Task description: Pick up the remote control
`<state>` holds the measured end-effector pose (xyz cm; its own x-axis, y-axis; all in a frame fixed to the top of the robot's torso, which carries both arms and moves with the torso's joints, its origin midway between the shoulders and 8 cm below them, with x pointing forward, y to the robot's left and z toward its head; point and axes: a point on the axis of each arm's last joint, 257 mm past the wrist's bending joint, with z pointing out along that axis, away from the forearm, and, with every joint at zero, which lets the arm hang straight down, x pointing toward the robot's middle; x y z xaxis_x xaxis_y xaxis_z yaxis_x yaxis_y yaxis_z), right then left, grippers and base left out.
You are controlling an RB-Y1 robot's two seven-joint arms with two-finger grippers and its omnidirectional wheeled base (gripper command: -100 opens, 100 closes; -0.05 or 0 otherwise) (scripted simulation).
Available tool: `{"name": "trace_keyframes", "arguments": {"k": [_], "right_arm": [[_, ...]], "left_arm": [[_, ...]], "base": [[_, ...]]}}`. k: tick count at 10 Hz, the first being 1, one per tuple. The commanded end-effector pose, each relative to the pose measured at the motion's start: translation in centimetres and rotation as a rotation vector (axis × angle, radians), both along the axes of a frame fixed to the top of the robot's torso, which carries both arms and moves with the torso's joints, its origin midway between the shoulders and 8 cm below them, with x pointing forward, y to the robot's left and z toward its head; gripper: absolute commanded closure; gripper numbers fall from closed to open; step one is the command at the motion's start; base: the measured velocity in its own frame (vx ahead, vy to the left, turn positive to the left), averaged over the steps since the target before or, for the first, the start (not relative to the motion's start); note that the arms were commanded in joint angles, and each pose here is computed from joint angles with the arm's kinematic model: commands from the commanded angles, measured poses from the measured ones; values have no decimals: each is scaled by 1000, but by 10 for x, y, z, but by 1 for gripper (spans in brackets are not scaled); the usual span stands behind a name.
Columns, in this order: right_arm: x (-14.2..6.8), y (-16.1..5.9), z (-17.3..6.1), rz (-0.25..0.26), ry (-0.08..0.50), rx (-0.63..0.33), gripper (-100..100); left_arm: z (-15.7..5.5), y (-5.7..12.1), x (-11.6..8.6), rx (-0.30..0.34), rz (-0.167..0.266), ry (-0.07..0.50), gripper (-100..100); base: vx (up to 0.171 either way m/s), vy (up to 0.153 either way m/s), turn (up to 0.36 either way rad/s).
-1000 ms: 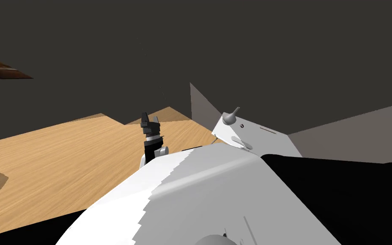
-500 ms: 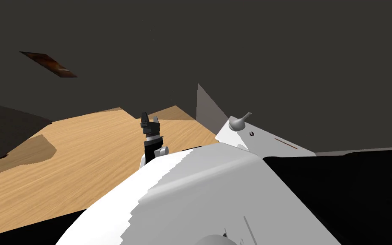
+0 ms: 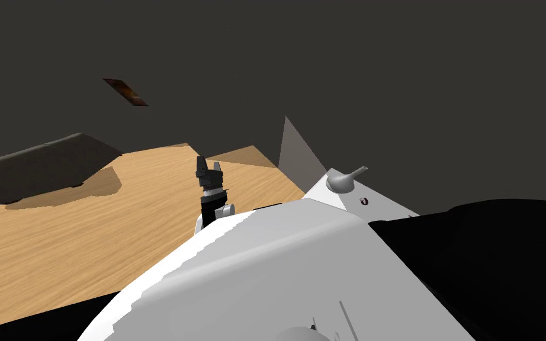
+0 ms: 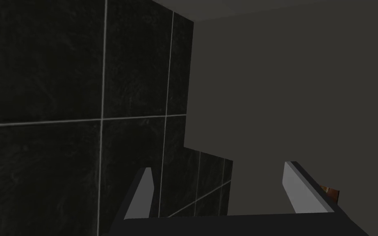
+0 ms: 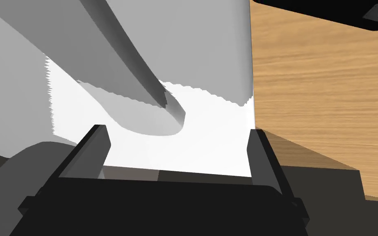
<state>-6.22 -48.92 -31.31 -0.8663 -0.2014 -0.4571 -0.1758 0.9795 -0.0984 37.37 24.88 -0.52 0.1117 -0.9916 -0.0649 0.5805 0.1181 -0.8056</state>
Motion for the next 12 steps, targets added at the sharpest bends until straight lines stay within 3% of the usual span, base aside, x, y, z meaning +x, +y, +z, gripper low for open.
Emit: {"name": "trace_keyframes", "arguments": {"k": [1, 5, 6, 7, 8, 12], "right_arm": [[-23, -6, -4, 59, 73, -27, -100], [-59, -11, -12, 184, 207, -47, -100], [-53, -11, -11, 162, 185, -47, -100], [-55, -11, -12, 166, 189, -47, 0], [-56, -12, -19, 158, 189, -46, -100], [-58, -12, -37, 144, 191, -41, -100]], "left_arm": [[0, 0, 0, 0, 0, 0, 0], [0, 0, 0, 0, 0, 0, 0], [0, 0, 0, 0, 0, 0, 0], [0, 0, 0, 0, 0, 0, 0], [0, 0, 0, 0, 0, 0, 0], [0, 0, 0, 0, 0, 0, 0]], "base": [[5, -81, 237], [-4, -57, 178], [-6, -22, 34], [0, -5, -5], [3, 0, 52], [5, 2, 45]]}}
